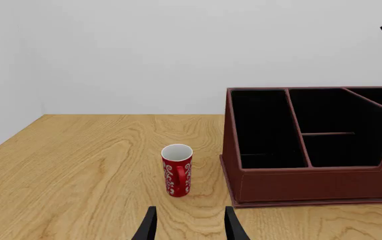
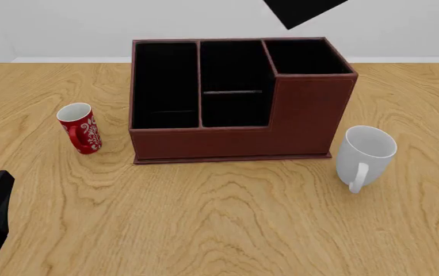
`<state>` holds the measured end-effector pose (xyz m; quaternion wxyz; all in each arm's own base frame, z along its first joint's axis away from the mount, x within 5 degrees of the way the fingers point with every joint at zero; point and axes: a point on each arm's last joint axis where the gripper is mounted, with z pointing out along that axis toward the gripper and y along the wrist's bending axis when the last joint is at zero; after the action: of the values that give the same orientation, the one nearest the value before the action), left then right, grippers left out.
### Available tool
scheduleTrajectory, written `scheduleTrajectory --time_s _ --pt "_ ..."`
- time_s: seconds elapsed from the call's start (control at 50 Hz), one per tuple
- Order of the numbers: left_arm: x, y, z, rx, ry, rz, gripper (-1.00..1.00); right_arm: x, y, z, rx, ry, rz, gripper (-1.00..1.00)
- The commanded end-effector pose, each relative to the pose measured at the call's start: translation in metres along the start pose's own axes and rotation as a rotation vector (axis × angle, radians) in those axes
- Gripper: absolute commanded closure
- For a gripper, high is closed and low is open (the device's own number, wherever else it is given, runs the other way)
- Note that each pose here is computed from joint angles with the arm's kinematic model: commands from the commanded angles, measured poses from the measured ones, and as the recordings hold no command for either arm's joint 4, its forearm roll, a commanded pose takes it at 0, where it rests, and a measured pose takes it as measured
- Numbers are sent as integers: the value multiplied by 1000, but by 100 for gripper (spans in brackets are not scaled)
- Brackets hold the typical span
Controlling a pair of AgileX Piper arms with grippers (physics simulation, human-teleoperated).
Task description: Pick up the book and place it in the right compartment of the caddy.
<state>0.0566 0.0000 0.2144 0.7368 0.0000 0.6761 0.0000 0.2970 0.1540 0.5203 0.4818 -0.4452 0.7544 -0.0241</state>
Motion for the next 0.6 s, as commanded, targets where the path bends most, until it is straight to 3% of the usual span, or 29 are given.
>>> scheduleTrajectory --time_s 0.02,0.08,0.16,0.2,0.22,0.32,0.6 --pt "0 0 0 0 0 0 -100 2 -8 3 26 4 51 100" --pt "0 0 0 0 0 0 -100 8 -19 11 46 27 45 100" --pt "0 0 0 0 0 0 -100 7 -19 13 47 24 73 100" --pt "0 0 0 0 0 0 -100 11 -23 17 53 38 58 100" --pt "0 0 0 0 0 0 -100 9 -22 17 52 31 79 100" --pt "0 0 0 0 0 0 -100 14 -27 24 55 51 68 100" --pt "0 0 0 0 0 0 -100 23 -37 42 66 85 108 100"
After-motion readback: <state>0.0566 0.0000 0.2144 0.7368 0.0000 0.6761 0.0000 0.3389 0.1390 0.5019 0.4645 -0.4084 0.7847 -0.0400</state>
